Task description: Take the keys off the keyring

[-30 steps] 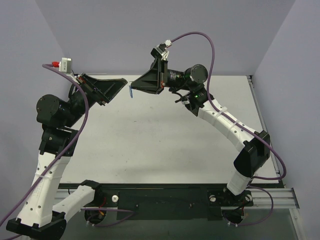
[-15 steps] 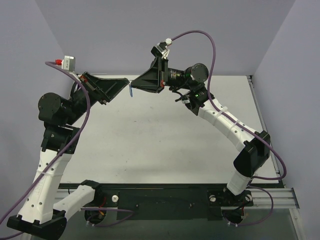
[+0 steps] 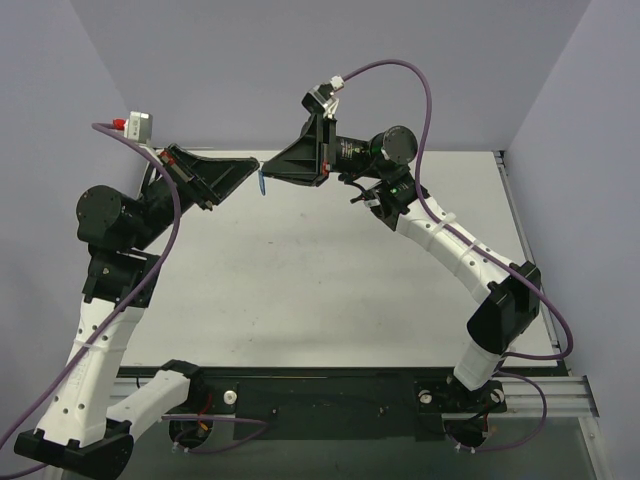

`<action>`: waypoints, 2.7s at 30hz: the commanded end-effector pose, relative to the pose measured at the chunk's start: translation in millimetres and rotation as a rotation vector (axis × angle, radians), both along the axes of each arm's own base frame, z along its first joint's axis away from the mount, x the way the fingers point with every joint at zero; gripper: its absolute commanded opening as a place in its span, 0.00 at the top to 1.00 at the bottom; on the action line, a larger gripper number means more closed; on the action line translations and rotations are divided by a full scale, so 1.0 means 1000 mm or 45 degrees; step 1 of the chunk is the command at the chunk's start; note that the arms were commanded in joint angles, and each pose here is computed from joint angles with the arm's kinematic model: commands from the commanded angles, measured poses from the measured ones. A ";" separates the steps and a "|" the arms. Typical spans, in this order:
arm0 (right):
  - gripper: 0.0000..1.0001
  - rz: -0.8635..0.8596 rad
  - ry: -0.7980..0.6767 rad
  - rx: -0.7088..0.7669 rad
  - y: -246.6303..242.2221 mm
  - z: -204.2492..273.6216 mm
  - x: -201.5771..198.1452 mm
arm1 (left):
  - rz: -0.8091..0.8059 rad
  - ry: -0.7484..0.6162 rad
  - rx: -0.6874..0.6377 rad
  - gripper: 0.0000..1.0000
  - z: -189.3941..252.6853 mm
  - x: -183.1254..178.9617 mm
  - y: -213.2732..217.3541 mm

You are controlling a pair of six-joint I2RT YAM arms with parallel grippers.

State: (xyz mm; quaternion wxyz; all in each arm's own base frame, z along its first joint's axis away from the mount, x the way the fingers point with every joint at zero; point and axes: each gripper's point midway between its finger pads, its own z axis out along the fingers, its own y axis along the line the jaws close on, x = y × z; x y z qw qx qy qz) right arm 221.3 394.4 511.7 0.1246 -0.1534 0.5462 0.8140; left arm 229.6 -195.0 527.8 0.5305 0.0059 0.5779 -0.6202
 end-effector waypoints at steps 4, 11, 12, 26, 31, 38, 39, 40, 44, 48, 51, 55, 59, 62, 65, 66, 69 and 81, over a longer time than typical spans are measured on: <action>1.00 0.116 -0.160 0.050 -0.006 0.019 -0.036 | -0.101 -0.066 0.061 1.00 0.000 -0.016 -0.007; 1.00 0.166 -0.198 -0.017 -0.008 0.008 -0.046 | -0.224 -0.009 0.183 1.00 -0.024 -0.032 -0.014; 1.00 0.172 -0.187 -0.039 -0.008 0.003 -0.046 | -0.230 0.011 0.196 1.00 -0.028 -0.032 -0.015; 1.00 0.240 -0.222 -0.120 -0.015 -0.012 -0.061 | -0.441 0.102 0.311 1.00 -0.063 -0.062 -0.021; 1.00 0.253 -0.203 -0.138 -0.015 -0.020 -0.064 | -0.525 0.121 0.345 1.00 -0.075 -0.070 -0.023; 1.00 0.274 -0.162 -0.174 -0.012 -0.037 -0.065 | -0.661 0.134 0.347 1.00 -0.085 -0.075 -0.028; 1.00 0.277 -0.163 -0.178 -0.012 -0.038 -0.066 | -0.676 0.146 0.342 1.00 -0.087 -0.075 -0.029; 1.00 0.280 -0.151 -0.187 -0.011 -0.042 -0.065 | -0.682 0.153 0.342 1.00 -0.089 -0.073 -0.029; 1.00 0.296 -0.135 -0.207 -0.010 -0.051 -0.066 | -0.720 0.197 0.332 1.00 -0.097 -0.072 -0.031; 1.00 0.308 -0.115 -0.233 -0.008 -0.063 -0.064 | -0.777 0.237 0.329 1.00 -0.103 -0.077 -0.032; 1.00 0.311 -0.114 -0.238 -0.008 -0.068 -0.063 | -0.832 0.288 0.322 1.00 -0.108 -0.077 -0.035; 1.00 0.326 -0.108 -0.251 -0.007 -0.075 -0.063 | -0.903 0.320 0.321 1.00 -0.109 -0.081 -0.039; 1.00 0.339 -0.102 -0.260 -0.008 -0.080 -0.065 | -0.976 0.363 0.339 1.00 -0.114 -0.087 -0.045; 1.00 0.339 -0.100 -0.260 -0.009 -0.081 -0.065 | -1.025 0.394 0.354 1.00 -0.119 -0.090 -0.051; 1.00 0.330 -0.100 -0.250 -0.009 -0.080 -0.065 | -1.056 0.423 0.361 1.00 -0.122 -0.088 -0.056; 1.00 0.332 -0.101 -0.248 -0.009 -0.079 -0.066 | -1.055 0.411 0.362 1.00 -0.119 -0.087 -0.057; 1.00 0.322 -0.110 -0.235 -0.010 -0.076 -0.066 | -1.058 0.400 0.360 1.00 -0.114 -0.084 -0.059; 1.00 0.093 -0.126 -0.224 -0.028 -0.075 -0.040 | -0.810 0.365 0.317 0.72 -0.095 -0.043 -0.045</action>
